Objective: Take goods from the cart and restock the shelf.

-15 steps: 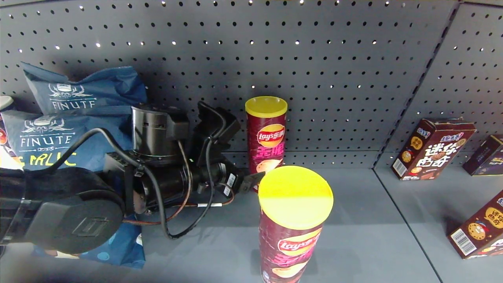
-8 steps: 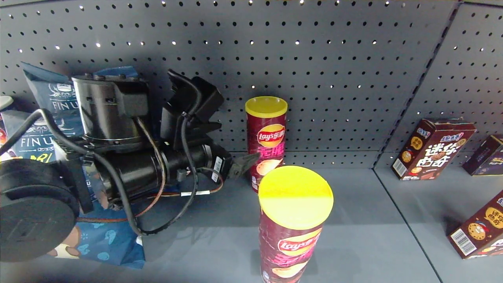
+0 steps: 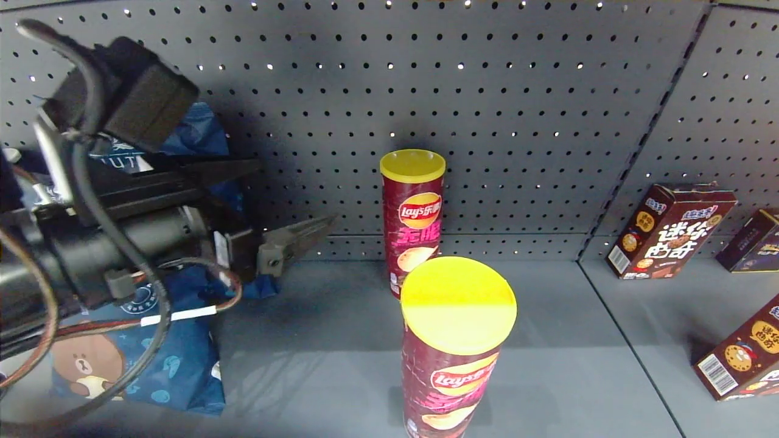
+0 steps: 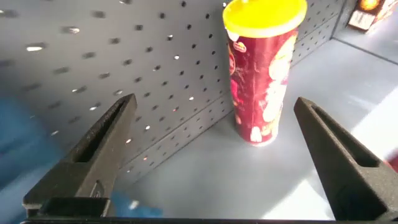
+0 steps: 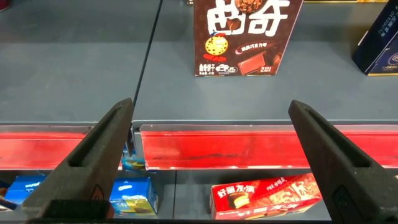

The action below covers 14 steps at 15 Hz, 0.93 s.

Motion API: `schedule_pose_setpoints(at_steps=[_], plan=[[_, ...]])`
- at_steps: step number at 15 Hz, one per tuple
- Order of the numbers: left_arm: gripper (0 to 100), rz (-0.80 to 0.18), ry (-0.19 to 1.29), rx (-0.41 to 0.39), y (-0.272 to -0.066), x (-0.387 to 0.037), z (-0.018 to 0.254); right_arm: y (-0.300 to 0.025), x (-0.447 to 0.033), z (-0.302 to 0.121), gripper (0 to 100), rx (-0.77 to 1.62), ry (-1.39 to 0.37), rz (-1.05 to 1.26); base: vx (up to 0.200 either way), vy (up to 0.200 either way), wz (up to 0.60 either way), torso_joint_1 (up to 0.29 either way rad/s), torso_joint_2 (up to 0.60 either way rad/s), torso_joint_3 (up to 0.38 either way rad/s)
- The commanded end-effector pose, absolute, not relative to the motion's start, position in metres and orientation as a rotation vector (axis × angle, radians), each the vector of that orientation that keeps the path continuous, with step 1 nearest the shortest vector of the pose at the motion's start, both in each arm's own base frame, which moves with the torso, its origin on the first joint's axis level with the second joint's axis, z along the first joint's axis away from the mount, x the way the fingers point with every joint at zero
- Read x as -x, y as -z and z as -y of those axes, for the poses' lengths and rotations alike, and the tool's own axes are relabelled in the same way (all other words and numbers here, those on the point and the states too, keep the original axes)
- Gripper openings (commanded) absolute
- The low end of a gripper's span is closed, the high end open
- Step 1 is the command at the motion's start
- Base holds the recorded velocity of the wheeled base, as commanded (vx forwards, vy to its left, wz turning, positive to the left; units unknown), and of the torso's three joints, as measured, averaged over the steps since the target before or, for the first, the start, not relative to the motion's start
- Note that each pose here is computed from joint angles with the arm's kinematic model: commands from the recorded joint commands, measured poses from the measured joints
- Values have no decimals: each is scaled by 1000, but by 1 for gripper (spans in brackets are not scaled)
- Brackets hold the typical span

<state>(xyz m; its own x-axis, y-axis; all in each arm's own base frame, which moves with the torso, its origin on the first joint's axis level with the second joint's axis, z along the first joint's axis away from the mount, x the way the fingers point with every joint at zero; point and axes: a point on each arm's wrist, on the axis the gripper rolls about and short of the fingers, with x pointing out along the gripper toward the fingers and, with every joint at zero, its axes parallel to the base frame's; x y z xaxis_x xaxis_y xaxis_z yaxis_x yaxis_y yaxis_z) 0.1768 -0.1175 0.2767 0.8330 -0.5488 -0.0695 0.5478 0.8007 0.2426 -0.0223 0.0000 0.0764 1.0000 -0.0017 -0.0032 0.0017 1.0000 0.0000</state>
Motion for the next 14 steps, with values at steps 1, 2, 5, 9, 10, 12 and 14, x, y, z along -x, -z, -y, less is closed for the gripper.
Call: schedule_pose_setpoints(at_steps=[1, 2, 5, 9, 10, 12, 14], plan=[[100, 74, 586, -270, -276, -133, 89, -76, 22, 0, 100, 0, 2, -3, 0, 0, 0, 0, 0, 0], [100, 79, 583, -277, -270, -122, 82, -76, 22, 0, 100, 0, 0, -3, 0, 0, 0, 0, 0, 0], [100, 90, 576, -273, -254, -97, 65, -76, 22, 0, 100, 0, 0, -3, 0, 0, 0, 0, 0, 0], [100, 102, 575, -270, -250, -88, 59, -76, 22, 0, 100, -2, 2, -3, 0, 0, 0, 0, 0, 0], [100, 104, 570, -269, -246, -83, 55, -90, 25, 0, 100, 4, 19, 64, 0, 0, 0, 0, 0, 0], [100, 95, 569, -272, -239, -79, 52, -177, 19, 1, 100, -47, 21, 140, 0, 0, 0, 0, 0, 0], [100, 87, 569, -273, -233, -76, 50, -225, 28, 0, 100, -34, -76, 198, 0, 0, 0, 0, 0, 0]])
